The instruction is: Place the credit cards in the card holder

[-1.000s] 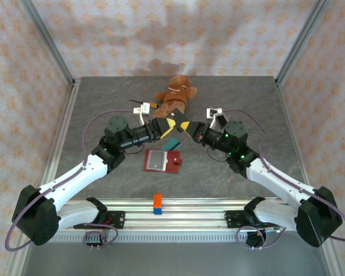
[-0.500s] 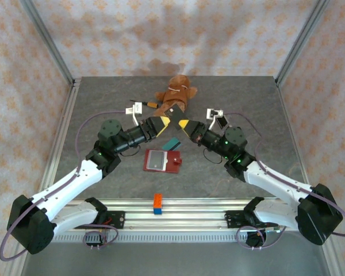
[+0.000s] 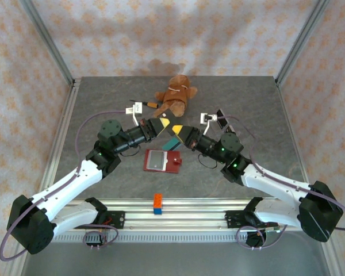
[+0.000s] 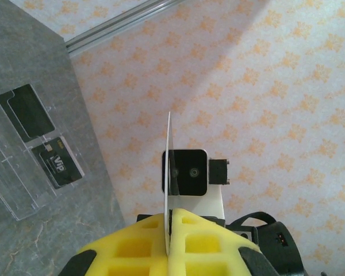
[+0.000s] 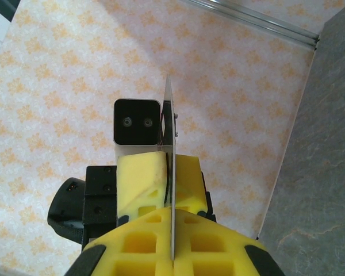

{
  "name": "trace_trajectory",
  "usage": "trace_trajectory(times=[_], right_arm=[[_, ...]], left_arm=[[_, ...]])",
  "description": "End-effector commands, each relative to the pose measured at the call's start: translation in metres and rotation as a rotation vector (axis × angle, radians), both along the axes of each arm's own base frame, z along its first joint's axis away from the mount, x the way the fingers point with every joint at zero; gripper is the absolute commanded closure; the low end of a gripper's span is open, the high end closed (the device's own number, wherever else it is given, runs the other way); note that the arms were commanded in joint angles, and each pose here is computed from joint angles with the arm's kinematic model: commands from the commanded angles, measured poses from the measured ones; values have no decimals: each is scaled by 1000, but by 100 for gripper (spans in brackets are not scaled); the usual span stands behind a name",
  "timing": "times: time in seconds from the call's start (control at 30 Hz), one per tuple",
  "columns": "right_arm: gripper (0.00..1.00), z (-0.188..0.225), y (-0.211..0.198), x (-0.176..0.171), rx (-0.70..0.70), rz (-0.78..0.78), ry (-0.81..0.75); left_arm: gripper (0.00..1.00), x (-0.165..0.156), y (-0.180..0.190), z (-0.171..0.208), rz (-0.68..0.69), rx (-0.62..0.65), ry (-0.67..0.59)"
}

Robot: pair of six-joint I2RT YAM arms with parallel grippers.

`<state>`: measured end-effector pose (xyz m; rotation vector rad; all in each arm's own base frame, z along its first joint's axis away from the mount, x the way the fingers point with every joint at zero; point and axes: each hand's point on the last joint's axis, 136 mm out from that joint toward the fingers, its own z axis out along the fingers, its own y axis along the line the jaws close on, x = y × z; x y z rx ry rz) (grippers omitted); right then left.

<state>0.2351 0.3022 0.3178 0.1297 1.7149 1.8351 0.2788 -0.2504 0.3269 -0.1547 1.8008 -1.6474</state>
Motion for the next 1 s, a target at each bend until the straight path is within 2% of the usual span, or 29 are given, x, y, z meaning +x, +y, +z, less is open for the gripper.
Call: trace_trajectory(times=[0.0,0.07,0.1,0.2,0.27,0.37,0.43,0.53,0.67,0.8,0.87,0.97], right_arm=[[79,5,-4,-6,16,-6,-41],[56,-5,-5,-7,-59,-12,-59],[50,-12,-5,-7,-119,-18,-77],[45,-28,-8,-11,-320,-7,-139],[42,-36,-9,-17,-460,32,-197],[42,-58,-22,-16,-684,58,-207],[42,-69,-27,-16,-751,98,-192],[41,-76,-28,-20,-738,179,-160],[41,-75,-25,-23,-652,270,-101],[43,-65,-11,-35,-549,379,-87],[50,-60,-8,-39,-514,409,-94],[71,-52,-4,-40,-478,426,-103]], left_arm=[[100,-1,4,18,22,-10,-71],[100,-3,1,20,-4,-1,-73],[100,-5,0,18,-17,15,-72],[100,-9,1,3,-31,118,-62],[100,-11,7,-20,-30,255,-44],[100,-17,11,-37,-74,376,-20],[100,-24,11,-46,-120,433,-16],[100,-34,7,-57,-201,471,-4],[100,-44,-8,-58,-322,392,37],[100,-43,-13,-66,-348,370,72],[100,-44,-17,-62,-370,337,73],[100,-43,-20,-58,-374,290,69]])
